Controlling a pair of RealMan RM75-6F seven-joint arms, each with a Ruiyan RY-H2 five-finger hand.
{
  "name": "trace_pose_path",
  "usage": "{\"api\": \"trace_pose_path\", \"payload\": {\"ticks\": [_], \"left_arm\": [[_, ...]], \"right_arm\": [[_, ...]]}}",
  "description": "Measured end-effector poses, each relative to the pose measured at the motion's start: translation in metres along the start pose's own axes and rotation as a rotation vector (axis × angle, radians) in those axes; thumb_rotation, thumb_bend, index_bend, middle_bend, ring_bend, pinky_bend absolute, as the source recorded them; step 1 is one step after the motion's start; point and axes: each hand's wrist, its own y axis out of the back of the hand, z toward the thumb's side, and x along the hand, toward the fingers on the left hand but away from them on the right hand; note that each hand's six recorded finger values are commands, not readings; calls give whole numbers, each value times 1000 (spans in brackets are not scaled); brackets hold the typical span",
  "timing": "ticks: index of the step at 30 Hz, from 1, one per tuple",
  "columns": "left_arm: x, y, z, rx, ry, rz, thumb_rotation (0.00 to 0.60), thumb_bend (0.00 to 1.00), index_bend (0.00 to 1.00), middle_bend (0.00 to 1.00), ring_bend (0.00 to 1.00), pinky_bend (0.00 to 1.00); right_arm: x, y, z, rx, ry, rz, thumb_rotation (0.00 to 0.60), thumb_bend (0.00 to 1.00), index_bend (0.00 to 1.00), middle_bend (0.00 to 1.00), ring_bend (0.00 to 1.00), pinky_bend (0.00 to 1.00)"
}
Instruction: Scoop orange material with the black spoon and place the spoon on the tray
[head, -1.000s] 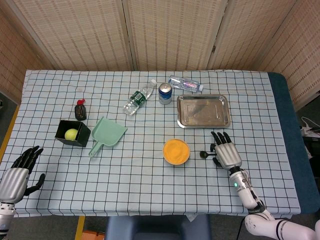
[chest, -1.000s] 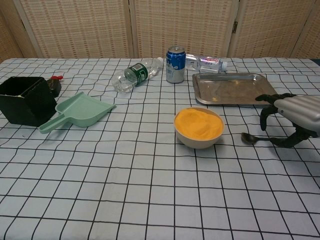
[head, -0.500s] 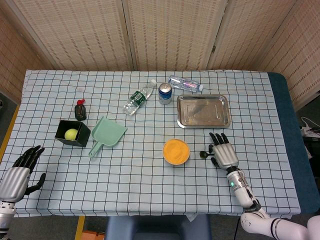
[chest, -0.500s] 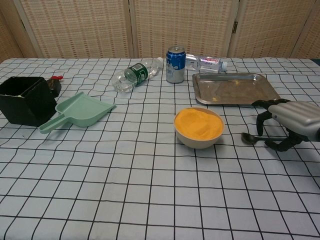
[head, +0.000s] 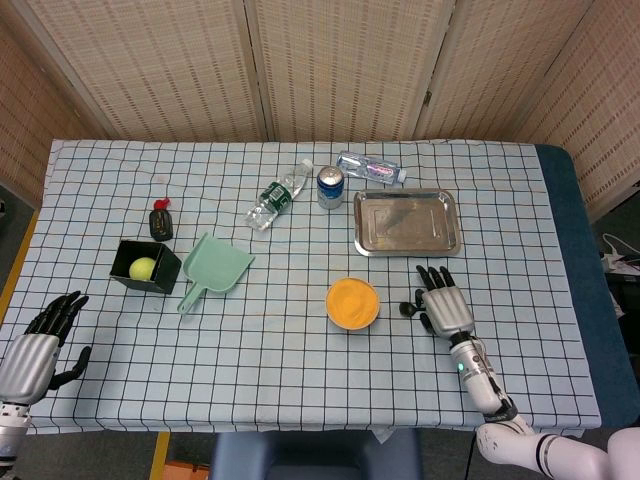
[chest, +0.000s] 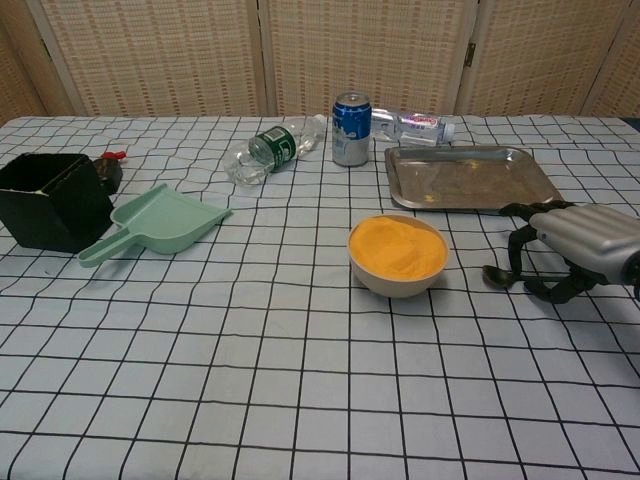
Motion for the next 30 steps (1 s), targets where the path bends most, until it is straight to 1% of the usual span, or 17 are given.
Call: {"api": "trace_pose_path", "payload": {"ticks": [5,12,16,20,30], "left_arm": [[0,-1,0,-1,1,-6,600,459,0,0,0,168],[0,-2,-1,-3,1,-20,600,459,0,0,0,168],[-1,-3,1,-28,-8,-37,600,459,0,0,0,168],[-1,-1,-1,-10,-4,-30,600,460,0,0,0,168],[-2,0,0,-7,-6,-20,600,460,0,0,0,168]], "right_arm": [[-1,-2,2,-1,1,2,600,367,478,0,0,0],[-1,-5,2,3,-5,6,600,371,510,0,0,0],[-1,-5,3,-6,-7,1,600,373,559,0,0,0],[0,-4,3,-16,-5,-6,600,374,587,0,0,0],[5,5,4,-25,6,-29,600,380,601,0,0,0]]}}
